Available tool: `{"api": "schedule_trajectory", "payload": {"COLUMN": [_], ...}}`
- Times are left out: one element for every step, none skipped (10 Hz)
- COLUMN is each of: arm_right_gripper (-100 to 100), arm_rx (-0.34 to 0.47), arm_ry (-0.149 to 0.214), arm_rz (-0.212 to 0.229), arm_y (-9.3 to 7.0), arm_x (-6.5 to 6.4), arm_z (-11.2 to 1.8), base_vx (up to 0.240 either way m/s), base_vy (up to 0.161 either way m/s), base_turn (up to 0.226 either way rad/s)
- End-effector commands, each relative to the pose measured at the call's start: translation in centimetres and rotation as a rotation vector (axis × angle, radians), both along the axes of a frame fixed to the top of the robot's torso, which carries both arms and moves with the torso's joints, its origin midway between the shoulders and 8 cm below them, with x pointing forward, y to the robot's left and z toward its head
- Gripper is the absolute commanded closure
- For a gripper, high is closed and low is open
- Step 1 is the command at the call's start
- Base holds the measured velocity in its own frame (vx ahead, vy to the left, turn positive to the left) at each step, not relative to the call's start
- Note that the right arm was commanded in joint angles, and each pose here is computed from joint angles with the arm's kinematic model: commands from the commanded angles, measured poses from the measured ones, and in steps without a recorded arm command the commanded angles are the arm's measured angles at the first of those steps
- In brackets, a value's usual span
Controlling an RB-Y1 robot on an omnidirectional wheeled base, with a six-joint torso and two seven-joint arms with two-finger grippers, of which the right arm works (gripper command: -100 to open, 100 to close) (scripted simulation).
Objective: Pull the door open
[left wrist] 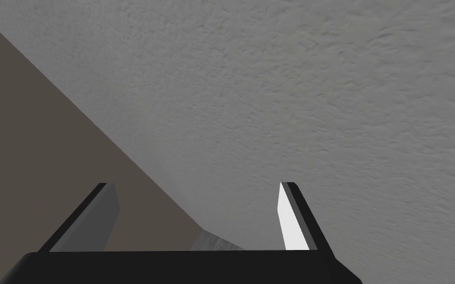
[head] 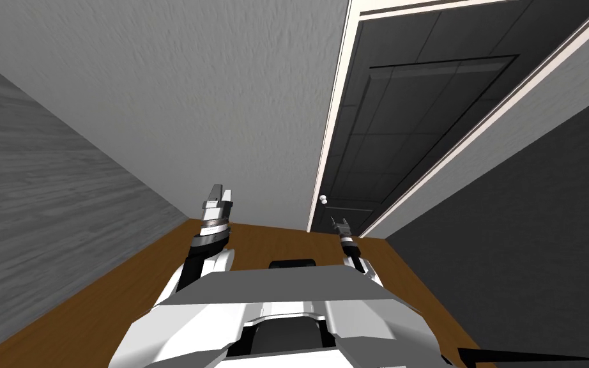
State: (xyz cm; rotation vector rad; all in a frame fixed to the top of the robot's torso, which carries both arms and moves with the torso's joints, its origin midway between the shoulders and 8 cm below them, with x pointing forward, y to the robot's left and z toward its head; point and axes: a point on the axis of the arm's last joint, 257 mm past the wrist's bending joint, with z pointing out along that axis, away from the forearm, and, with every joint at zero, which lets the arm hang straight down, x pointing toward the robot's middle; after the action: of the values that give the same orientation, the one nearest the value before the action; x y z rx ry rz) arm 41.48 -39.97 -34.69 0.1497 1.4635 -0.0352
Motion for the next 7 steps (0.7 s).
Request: {"api": "schedule_trajectory", "payload": {"arm_right_gripper": [-100, -100, -100, -100, -100, -100, -100], "arm_rx": [-0.017, -0.029, -0.042, -0.050, -0.057, -0.066, -0.060], "arm_ry": [0.023, 0.043, 0.065, 0.079, 0.091, 0.107, 0.097], "arm_rz": [-0.004, -0.006, -0.008, -0.008, -0.009, -0.009, -0.009], "arm_y": [-0.1, 0.0, 0.1, 0.1, 0.2, 0.3, 0.2], "arm_x": [-0.2, -0.4, -0.6, -0.7, -0.8, -1.0, -0.7], "arm_z": [-0.9, -1.7, -2.7, -3.2, -3.7, -4.4, -4.0], "base_vx": [0.156, 0.134, 0.175, 0.192, 0.162, 0.157, 0.072], "base_vy": [0.029, 0.018, 0.008, 0.030, 0.034, 0.041, 0.021], "base_turn": [-0.003, -0.009, -0.010, -0.002, -0.006, -0.005, -0.001]}}
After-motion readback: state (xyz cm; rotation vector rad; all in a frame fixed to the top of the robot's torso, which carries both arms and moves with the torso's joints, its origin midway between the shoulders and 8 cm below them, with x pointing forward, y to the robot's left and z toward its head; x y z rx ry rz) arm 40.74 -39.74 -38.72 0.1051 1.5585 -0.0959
